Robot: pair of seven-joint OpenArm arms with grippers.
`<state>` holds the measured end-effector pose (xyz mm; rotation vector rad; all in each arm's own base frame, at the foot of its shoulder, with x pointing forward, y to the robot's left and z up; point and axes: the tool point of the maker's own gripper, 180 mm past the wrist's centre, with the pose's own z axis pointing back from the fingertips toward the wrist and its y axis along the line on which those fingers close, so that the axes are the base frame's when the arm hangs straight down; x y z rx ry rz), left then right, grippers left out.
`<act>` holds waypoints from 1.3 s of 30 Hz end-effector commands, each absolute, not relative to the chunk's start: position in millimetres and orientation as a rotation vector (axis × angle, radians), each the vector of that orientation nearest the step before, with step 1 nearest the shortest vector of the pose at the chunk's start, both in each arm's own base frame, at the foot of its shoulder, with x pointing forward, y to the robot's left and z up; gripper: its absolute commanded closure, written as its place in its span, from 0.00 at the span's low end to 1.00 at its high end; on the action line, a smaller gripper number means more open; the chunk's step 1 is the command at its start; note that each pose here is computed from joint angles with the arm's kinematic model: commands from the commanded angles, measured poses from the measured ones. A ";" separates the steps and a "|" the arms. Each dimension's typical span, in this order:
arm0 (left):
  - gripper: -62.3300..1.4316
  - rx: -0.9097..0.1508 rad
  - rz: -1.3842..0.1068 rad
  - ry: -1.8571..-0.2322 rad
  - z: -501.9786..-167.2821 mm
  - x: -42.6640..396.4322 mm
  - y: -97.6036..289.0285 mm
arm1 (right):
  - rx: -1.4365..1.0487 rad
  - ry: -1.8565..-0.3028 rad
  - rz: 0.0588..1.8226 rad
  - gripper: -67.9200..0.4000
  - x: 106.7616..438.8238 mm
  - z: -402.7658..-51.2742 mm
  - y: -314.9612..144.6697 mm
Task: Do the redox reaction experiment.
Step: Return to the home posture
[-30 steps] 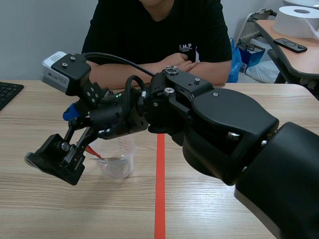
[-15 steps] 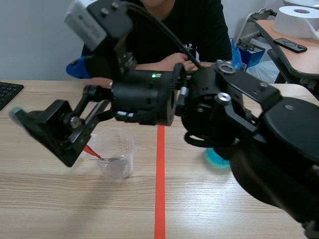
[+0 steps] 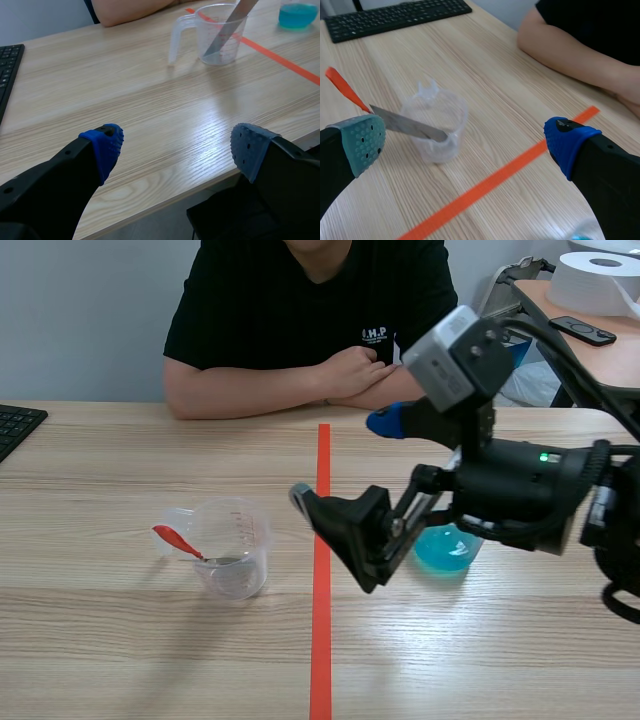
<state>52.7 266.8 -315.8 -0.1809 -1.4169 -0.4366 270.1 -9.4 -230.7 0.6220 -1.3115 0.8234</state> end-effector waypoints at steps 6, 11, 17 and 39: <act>0.07 -0.147 -0.573 -1.282 -340.8 25.6 234.5 | 0.594 -1.363 0.850 0.00 237.6 -196.6 -26.8; 0.05 -0.146 -0.600 -1.312 -336.2 20.3 208.7 | 0.605 -1.340 0.836 0.00 204.2 -181.7 -29.6; 0.00 -0.156 -0.608 -1.426 -306.8 35.1 182.0 | 0.577 -1.313 0.809 0.00 179.2 -167.4 -36.8; 0.00 -0.115 -0.610 -1.472 -240.1 74.8 164.9 | 0.469 -1.241 0.821 0.00 185.4 -181.3 -54.6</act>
